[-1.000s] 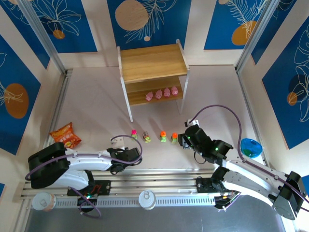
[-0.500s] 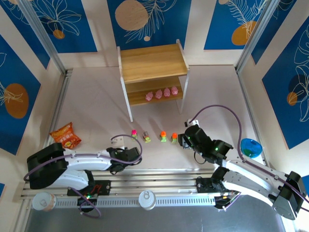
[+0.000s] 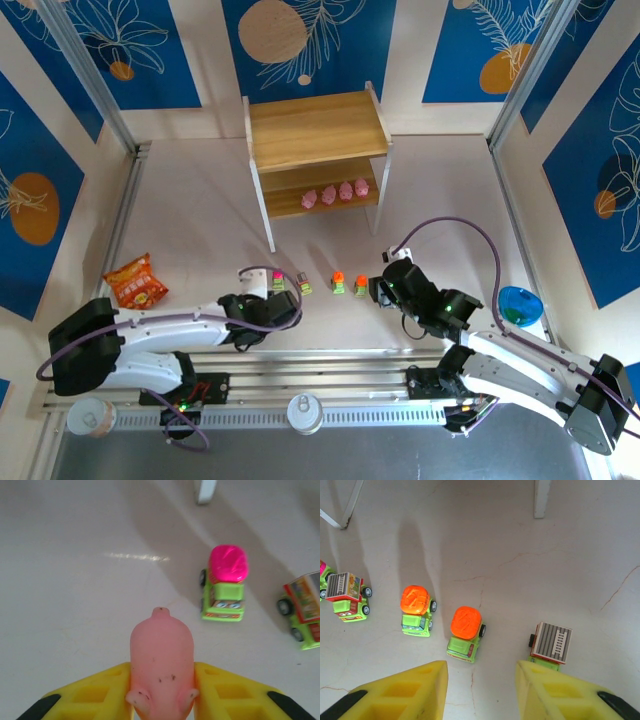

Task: Place and organize the plastic toys onto the shelf

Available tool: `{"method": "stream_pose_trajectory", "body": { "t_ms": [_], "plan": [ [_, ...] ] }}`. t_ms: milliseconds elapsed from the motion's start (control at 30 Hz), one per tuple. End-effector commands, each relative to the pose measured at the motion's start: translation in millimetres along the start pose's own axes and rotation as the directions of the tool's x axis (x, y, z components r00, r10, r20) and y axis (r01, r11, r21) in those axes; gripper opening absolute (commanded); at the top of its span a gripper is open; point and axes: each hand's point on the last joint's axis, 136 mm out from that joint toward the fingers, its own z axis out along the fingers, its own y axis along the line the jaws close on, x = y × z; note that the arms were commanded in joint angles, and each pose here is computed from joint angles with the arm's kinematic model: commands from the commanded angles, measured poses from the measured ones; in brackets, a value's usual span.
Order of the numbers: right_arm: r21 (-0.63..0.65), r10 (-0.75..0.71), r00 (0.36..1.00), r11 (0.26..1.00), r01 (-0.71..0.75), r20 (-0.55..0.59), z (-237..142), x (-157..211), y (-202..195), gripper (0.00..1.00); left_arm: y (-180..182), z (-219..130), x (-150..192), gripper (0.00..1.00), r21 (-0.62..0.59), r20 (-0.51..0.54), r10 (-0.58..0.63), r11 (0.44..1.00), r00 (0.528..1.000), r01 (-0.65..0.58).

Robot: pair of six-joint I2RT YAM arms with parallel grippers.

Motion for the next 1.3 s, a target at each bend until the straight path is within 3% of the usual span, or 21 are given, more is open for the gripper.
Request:
{"method": "stream_pose_trajectory", "body": {
  "t_ms": [0, 767, 1267],
  "plan": [
    [-0.014, -0.002, 1.0, 1.0, 0.002, 0.013, -2, -4, 4, 0.4, -8, -8, -27, 0.31, -0.005, 0.052, 0.049, 0.999, 0.997, -0.049],
    [-0.014, 0.001, 1.0, 1.0, -0.001, 0.01, -2, -4, 3, 0.4, -75, -3, -133, 0.31, 0.104, 0.106, 0.082, 0.99, 0.991, -0.093],
    [-0.014, 0.002, 1.0, 1.0, -0.002, 0.011, -1, -4, 3, 0.4, -94, 8, -179, 0.31, 0.118, 0.13, 0.093, 0.987, 0.987, -0.109]
  ]
}}
